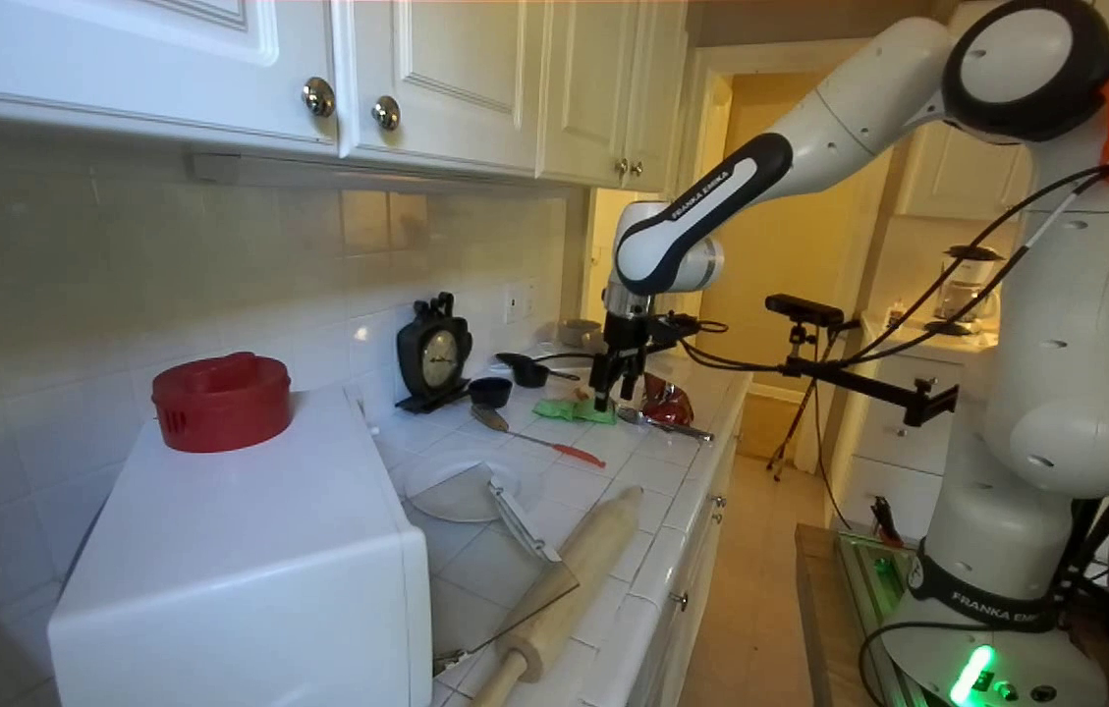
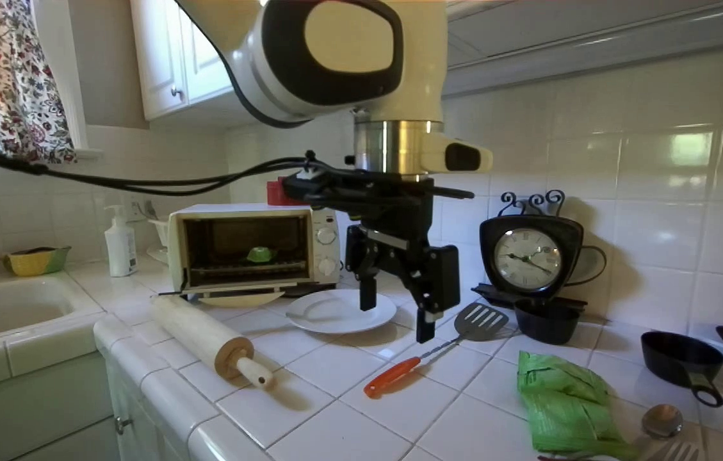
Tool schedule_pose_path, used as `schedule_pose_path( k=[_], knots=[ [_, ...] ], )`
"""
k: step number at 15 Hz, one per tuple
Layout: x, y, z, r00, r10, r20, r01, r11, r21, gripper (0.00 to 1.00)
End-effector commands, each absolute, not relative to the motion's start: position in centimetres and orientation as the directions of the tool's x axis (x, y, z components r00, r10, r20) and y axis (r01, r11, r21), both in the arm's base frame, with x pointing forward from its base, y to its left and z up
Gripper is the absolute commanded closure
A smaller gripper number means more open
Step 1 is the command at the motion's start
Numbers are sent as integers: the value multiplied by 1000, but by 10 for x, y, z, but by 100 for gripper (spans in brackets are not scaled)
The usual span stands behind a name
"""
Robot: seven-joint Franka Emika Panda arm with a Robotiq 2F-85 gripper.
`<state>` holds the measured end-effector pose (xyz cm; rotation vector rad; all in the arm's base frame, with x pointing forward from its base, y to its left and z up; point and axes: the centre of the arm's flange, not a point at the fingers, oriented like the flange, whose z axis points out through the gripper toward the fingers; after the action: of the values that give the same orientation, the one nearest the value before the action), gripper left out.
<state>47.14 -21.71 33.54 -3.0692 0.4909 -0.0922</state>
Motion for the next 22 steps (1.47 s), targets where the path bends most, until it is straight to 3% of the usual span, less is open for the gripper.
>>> schedule_pose_path(
  k=[1,10,22],
  knots=[
    [517,-231,321,945,-322,58,-319,-947,-43,0],
    [569,-191,279,937,-340,84,-337,-940,-52,0],
    [541,-159,263,865,-486,123,-476,-873,-102,0]
  ],
)
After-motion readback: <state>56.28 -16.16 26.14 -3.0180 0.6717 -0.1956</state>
